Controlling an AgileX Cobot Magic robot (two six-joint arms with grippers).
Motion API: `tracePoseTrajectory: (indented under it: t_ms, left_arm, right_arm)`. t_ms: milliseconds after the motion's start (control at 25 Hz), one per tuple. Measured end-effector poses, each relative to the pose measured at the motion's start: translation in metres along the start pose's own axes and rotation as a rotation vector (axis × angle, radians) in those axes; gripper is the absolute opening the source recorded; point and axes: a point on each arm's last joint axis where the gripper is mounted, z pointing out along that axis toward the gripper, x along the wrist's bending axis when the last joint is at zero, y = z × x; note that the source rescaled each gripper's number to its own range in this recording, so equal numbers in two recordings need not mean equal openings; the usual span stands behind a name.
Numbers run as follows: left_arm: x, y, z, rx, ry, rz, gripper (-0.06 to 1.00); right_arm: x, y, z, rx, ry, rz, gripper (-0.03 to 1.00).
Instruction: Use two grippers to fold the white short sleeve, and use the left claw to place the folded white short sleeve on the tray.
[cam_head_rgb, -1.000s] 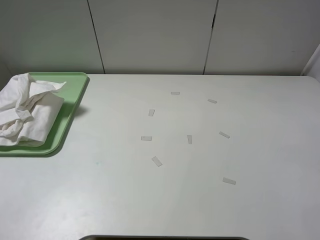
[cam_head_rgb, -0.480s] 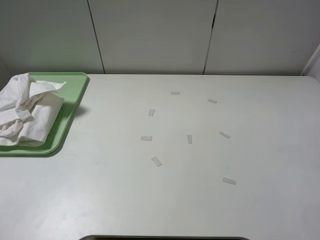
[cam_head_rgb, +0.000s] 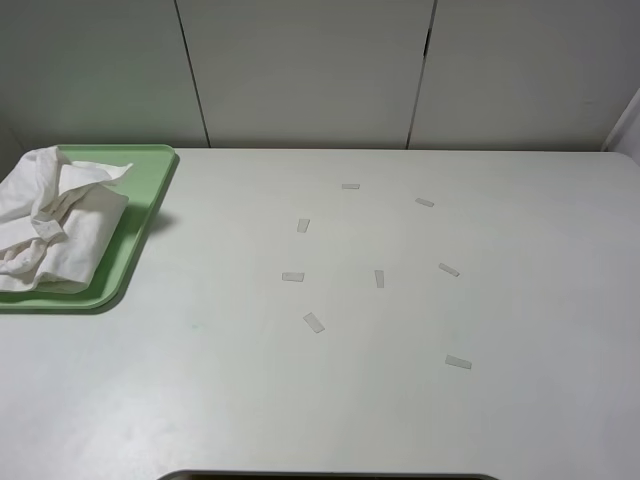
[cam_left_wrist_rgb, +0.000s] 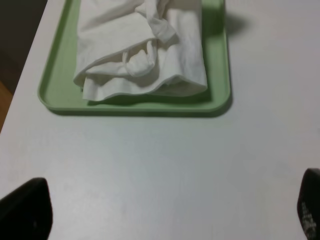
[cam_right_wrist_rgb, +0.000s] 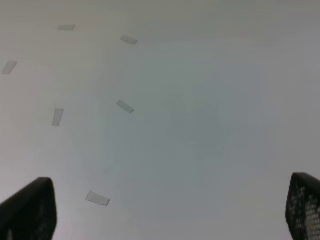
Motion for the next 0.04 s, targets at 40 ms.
tracePoseTrajectory:
  t_ms: [40]
  left_arm:
    - [0.0000,0.0000,0.0000,0.000,0.000,0.000,0.98]
  right_arm:
    - [0.0000,0.0000,0.0000,0.000,0.000,0.000,1.00]
